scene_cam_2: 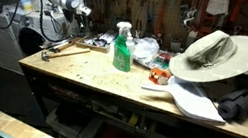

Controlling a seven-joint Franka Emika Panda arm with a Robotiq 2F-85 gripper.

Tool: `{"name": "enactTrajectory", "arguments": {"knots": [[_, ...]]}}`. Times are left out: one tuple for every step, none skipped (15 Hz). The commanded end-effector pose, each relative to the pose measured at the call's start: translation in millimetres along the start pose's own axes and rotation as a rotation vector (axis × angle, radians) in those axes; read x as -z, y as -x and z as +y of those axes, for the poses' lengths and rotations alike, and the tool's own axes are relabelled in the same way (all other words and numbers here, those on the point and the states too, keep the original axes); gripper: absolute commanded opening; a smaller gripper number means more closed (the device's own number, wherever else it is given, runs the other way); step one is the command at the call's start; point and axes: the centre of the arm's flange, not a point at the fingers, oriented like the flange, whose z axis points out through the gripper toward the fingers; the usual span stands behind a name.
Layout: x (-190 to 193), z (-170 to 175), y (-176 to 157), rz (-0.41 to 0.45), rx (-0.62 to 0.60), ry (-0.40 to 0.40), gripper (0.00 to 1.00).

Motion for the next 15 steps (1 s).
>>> {"name": "enactTrajectory", "arguments": {"knots": [[7,6,-8,-0.043,0.008,-0.085,0.01],[8,8,-9,-0.051,0.015,-0.104,0.01],[9,10,-9,-0.058,0.024,-0.118,0.01],[11,12,-9,-0.063,0.042,-0.131,0.01],[12,13,-10,-0.068,0.057,-0.152,0.01],[14,15,-10,-0.067,0.076,-0.172,0.01],[16,16,-10,-0.067,0.092,-0.184,0.01],[18,17,-11,-0.067,0.109,-0.199,0.01],[19,18,-11,-0.069,0.125,-0.209,0.01],[22,19,-10,-0.070,0.142,-0.217,0.01],[23,20,-11,-0.073,0.156,-0.228,0.01],[26,22,-11,-0.080,0.170,-0.236,0.01],[29,23,-10,-0.084,0.185,-0.251,0.01],[32,24,-10,-0.090,0.204,-0.270,0.01],[37,25,-8,-0.090,0.227,-0.289,0.01]]}}
